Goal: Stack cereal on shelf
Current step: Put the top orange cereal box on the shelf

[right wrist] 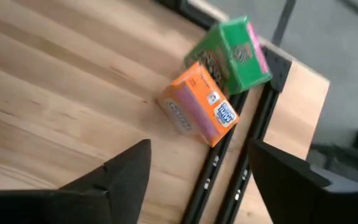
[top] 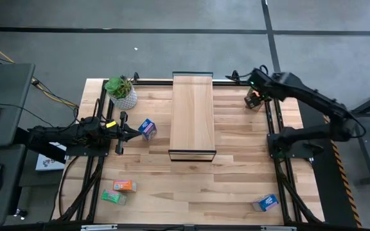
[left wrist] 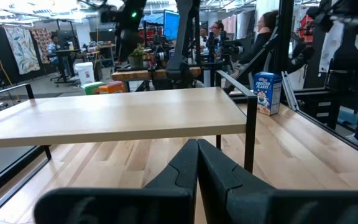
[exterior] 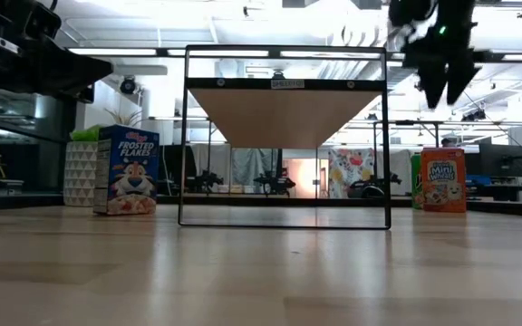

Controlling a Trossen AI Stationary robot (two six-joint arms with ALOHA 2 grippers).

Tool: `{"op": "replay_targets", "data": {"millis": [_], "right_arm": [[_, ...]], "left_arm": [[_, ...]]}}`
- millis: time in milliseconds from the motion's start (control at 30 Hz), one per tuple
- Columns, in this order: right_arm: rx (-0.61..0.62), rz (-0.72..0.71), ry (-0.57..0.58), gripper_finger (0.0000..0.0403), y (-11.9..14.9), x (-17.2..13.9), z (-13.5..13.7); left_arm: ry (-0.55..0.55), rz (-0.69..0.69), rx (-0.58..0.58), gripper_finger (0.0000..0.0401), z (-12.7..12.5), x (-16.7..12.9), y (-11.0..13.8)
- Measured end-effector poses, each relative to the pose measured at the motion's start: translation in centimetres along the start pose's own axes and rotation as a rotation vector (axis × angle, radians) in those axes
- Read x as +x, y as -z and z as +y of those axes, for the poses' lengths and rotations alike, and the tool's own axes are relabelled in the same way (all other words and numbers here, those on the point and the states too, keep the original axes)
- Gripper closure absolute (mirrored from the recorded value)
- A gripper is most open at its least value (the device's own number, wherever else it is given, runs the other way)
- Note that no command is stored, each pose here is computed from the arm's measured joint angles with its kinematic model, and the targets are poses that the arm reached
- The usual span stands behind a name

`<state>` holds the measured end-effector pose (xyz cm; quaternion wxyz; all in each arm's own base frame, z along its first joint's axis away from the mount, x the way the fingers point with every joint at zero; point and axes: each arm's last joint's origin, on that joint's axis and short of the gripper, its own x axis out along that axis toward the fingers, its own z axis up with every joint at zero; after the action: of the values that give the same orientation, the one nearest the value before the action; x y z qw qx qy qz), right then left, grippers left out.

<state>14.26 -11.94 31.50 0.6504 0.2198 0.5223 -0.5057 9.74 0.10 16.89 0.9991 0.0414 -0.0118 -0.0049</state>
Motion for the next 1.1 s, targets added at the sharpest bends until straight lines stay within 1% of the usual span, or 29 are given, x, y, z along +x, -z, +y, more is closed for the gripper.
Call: {"op": "replay_targets", "data": {"millis": [133, 233, 400, 600, 767, 1033, 1100], "right_arm": [[-0.005, 0.100, 0.053, 0.0130, -1.8, 2.7, 0.0], [-0.022, 0.161, 0.076, 0.0130, -2.6, 4.4, -0.1], [-0.090, 0.244, 0.052, 0.0130, -3.3, 6.1, 0.1], [-0.154, 0.298, 0.057, 0.0130, -3.8, 7.7, 0.5], [-0.183, 0.303, 0.108, 0.0130, -4.5, 8.9, 0.7], [-0.258, 0.359, 0.107, 0.0130, -5.0, 11.0, 1.0], [-0.260, 0.376, 0.108, 0.0130, -5.1, 11.5, 1.1]], "left_arm": [[0.000, 0.000, 0.000, 0.0400, 0.0, 0.0, 0.0], [0.000, 0.000, 0.000, 0.0400, 0.0, 0.0, 0.0], [0.000, 0.000, 0.000, 0.0400, 0.0, 0.0, 0.0], [0.000, 0.000, 0.000, 0.0400, 0.0, 0.0, 0.0], [0.000, 0.000, 0.000, 0.0400, 0.0, 0.0, 0.0], [0.000, 0.000, 0.000, 0.0400, 0.0, 0.0, 0.0], [0.000, 0.000, 0.000, 0.0400, 0.0, 0.0, 0.0]]}}
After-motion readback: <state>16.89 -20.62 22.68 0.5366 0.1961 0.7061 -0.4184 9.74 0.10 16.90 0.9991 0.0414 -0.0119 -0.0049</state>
